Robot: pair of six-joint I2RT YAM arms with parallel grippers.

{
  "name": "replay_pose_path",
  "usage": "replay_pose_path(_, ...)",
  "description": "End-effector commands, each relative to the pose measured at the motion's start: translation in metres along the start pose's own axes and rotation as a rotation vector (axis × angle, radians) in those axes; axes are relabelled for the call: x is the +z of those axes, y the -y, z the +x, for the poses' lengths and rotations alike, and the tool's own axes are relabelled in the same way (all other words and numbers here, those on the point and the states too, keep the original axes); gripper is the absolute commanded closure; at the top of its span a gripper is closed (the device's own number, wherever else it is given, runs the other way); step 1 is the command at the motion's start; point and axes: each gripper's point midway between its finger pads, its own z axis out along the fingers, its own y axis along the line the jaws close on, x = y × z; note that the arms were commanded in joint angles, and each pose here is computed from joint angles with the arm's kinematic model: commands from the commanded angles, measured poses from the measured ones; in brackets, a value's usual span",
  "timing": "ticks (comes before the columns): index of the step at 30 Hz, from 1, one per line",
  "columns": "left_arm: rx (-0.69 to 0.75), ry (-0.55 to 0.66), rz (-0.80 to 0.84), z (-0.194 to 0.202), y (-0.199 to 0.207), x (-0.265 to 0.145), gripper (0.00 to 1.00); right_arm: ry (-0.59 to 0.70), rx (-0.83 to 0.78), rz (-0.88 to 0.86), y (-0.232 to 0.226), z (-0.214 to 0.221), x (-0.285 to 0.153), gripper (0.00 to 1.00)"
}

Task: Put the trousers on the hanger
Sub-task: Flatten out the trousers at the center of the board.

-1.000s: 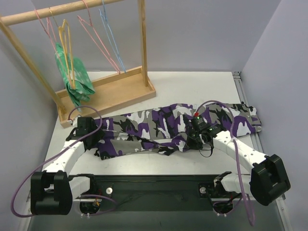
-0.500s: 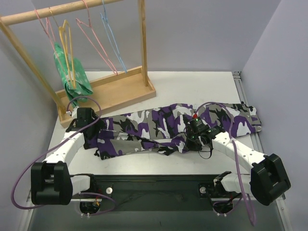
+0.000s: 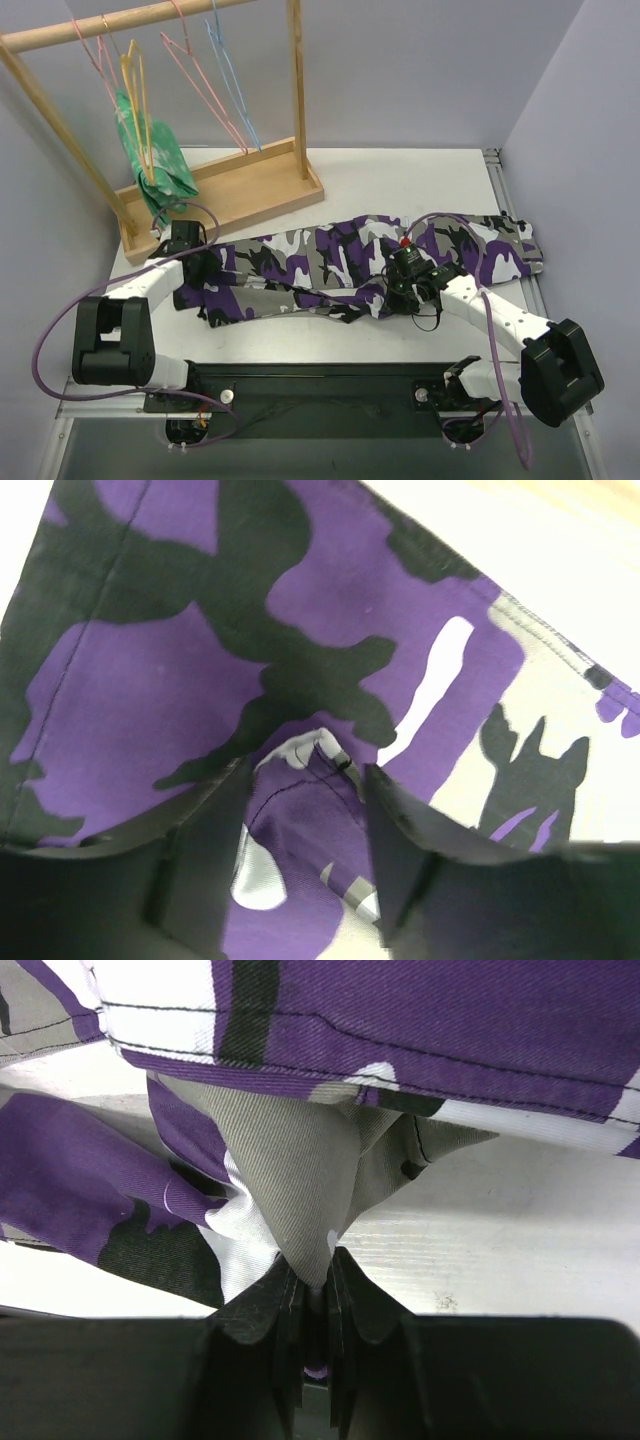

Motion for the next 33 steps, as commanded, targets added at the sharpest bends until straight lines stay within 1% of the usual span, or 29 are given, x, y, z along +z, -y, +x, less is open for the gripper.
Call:
replay_pose_path(1,0.019,0.056,0.066,-0.023,0.027,0.003,0.44,-0.035,-0.003,0.039,0.01,0.014,-0.001,1.0)
replay_pose_path(3,0.022,0.038,0.067,-0.019,0.029,0.007,0.43,-0.035,-0.002,0.041,0.011,0.014,-0.001,1.0)
replay_pose_path(6,0.013,0.018,0.062,-0.017,0.03,0.009,0.36,-0.031,-0.005,0.044,0.012,0.013,-0.001,1.0)
replay_pose_path(7,0.013,0.018,0.065,-0.018,0.031,0.008,0.35,-0.032,-0.005,0.047,0.012,0.013,-0.001,1.0)
replay_pose_path(10,0.009,0.056,0.094,-0.029,0.038,-0.001,0.33,-0.037,-0.005,0.049,0.013,0.014,-0.001,1.0)
replay_pose_path(13,0.037,0.085,0.115,-0.041,0.047,-0.007,0.33,-0.039,-0.004,0.053,0.014,0.016,0.0,1.0)
replay_pose_path(17,0.083,0.053,0.112,-0.038,0.049,0.0,0.34,-0.045,-0.005,0.06,0.016,0.017,0.001,1.0)
replay_pose_path(20,0.109,0.005,0.093,-0.025,0.044,0.009,0.37,-0.045,-0.008,0.06,0.014,0.015,0.001,1.0)
replay_pose_path(23,0.125,-0.018,0.088,-0.016,0.04,0.012,0.39,-0.048,-0.011,0.063,0.015,0.016,0.001,1.0)
replay_pose_path(27,0.164,-0.021,0.066,-0.008,0.037,0.012,0.4,-0.051,-0.01,0.068,0.016,0.016,0.002,1.0)
replay_pose_path(29,0.171,-0.027,0.062,-0.005,0.035,0.011,0.42,-0.054,-0.011,0.071,0.017,0.017,0.003,1.0)
replay_pose_path(30,0.174,-0.029,0.067,-0.003,0.037,0.01,0.46,-0.053,-0.008,0.07,0.016,0.017,0.003,1.0)
replay_pose_path(33,0.172,-0.014,0.075,-0.005,0.039,0.004,0.47,-0.054,-0.008,0.071,0.017,0.017,0.003,1.0)
